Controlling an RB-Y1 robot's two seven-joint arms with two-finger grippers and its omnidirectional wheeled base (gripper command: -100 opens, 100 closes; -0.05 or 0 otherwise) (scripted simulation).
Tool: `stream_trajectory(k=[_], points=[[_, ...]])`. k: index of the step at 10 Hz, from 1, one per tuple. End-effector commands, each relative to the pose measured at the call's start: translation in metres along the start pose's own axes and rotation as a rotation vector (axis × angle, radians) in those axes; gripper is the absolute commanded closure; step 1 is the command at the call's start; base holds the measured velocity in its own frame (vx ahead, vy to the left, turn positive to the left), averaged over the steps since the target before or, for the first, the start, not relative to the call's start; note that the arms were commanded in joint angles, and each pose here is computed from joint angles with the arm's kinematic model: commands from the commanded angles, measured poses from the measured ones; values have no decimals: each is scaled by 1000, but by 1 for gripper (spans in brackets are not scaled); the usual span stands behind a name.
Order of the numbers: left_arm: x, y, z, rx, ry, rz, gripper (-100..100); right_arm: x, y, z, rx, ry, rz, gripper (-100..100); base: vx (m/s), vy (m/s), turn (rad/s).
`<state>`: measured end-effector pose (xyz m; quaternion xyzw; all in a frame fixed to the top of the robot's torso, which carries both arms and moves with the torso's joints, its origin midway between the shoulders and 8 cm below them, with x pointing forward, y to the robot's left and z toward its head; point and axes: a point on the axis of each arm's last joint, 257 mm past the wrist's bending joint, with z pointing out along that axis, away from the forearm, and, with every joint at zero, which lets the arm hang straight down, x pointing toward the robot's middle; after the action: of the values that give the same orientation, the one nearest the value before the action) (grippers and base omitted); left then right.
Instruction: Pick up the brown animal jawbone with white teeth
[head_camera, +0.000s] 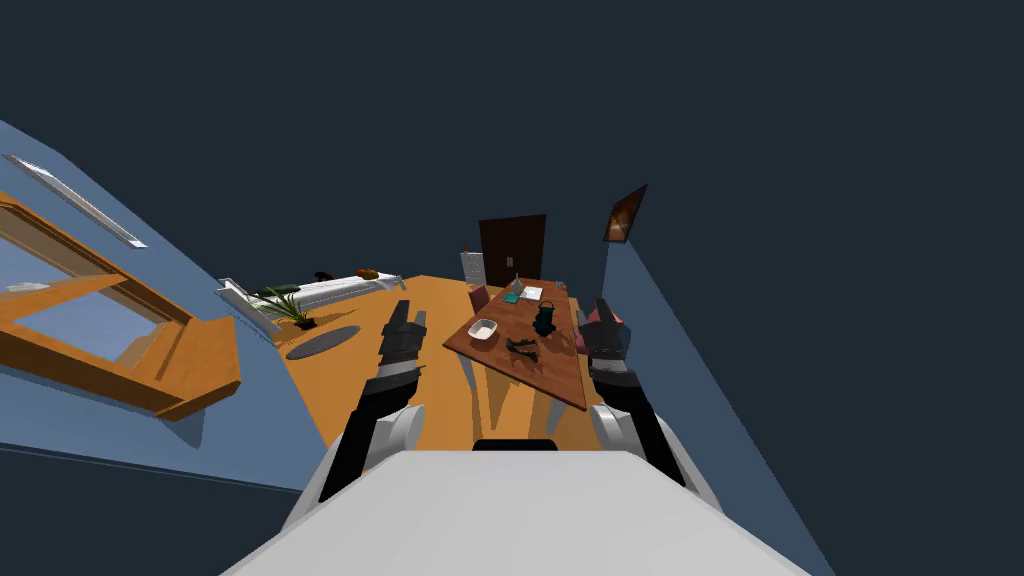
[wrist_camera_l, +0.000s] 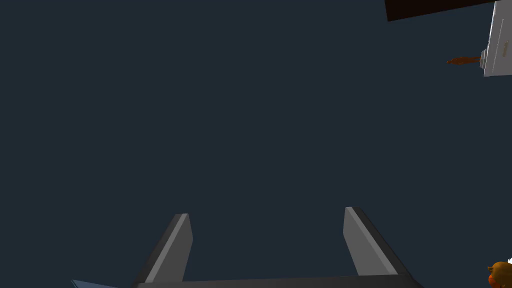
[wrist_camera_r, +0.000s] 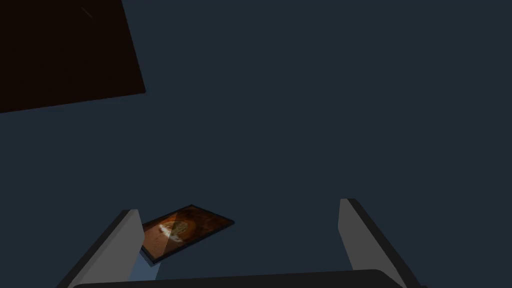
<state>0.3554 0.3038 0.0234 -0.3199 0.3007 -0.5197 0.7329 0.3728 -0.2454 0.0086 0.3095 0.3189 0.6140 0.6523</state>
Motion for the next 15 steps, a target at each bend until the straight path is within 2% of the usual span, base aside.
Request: stream_trajectory(k=[1, 4, 8, 13, 14, 15], points=[[0, 0, 0, 0, 0, 0, 0, 1, -9, -4, 22, 34, -46, -100, -36, 51, 62], [0, 0, 0, 0, 0, 0, 0, -2, -34, -12, 75, 82, -142, -100, -123, 109, 83], [0, 0, 0, 0, 0, -1, 0, -20, -89, -33, 197, 156, -325, -100, -141, 160, 166], [0, 0, 0, 0, 0, 0, 0, -59, -178, -80, 406, 285, -600, -100, -126, 141, 272], [0, 0, 0, 0, 0, 0, 0, -63, -187, -88, 432, 286, -601, -100, -46, 90, 79], [0, 0, 0, 0, 0, 0, 0, -73, -205, -101, 479, 316, -658, -100, -36, 73, 212]])
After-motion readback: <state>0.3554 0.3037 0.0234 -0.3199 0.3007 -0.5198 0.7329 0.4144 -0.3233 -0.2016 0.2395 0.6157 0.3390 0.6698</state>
